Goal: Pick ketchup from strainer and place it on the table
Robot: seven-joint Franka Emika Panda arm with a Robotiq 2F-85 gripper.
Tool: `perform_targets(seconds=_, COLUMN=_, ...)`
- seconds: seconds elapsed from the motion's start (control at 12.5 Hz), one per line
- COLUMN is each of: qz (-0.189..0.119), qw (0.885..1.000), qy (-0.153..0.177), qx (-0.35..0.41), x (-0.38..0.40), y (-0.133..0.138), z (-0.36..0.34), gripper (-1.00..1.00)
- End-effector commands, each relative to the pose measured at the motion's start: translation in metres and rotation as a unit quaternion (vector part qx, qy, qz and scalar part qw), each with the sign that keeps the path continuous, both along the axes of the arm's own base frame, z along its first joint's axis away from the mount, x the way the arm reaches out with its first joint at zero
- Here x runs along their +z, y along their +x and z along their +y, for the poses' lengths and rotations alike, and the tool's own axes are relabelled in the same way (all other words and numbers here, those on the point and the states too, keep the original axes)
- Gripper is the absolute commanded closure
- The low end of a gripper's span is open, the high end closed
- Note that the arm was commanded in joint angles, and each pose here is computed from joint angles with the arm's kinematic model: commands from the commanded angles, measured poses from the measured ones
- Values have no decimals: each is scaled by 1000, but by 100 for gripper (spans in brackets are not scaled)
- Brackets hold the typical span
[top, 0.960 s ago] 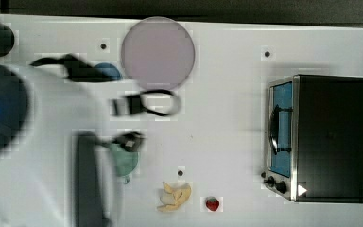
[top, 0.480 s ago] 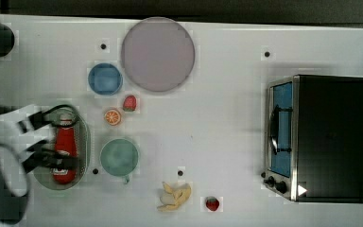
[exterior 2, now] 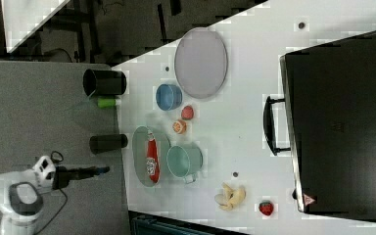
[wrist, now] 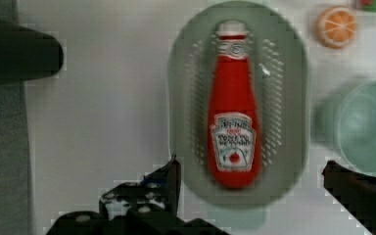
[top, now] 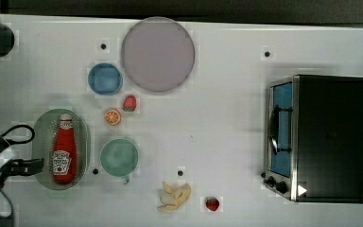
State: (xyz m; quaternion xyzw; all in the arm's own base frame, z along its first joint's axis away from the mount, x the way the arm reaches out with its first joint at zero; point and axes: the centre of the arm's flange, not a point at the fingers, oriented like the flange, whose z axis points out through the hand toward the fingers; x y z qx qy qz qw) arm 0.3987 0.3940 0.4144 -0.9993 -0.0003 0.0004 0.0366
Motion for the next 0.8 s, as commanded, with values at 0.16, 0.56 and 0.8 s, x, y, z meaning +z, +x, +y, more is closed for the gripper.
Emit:
perform_targets(seconds=0.16, qz=2, qw=1000, qy=1, qx=-7, x=-90, y=-4, z=-18, gripper=-100)
perform_targets(seconds=0.56, qz=34, qw=998, qy=45, qx=-16, x=-161, y=-13, z=-13, gripper=-100)
perform_targets(seconds=0.8, qz=47, qw=997, qy=57, qx=-30, x=-193, y=-15, z=-10, gripper=-100)
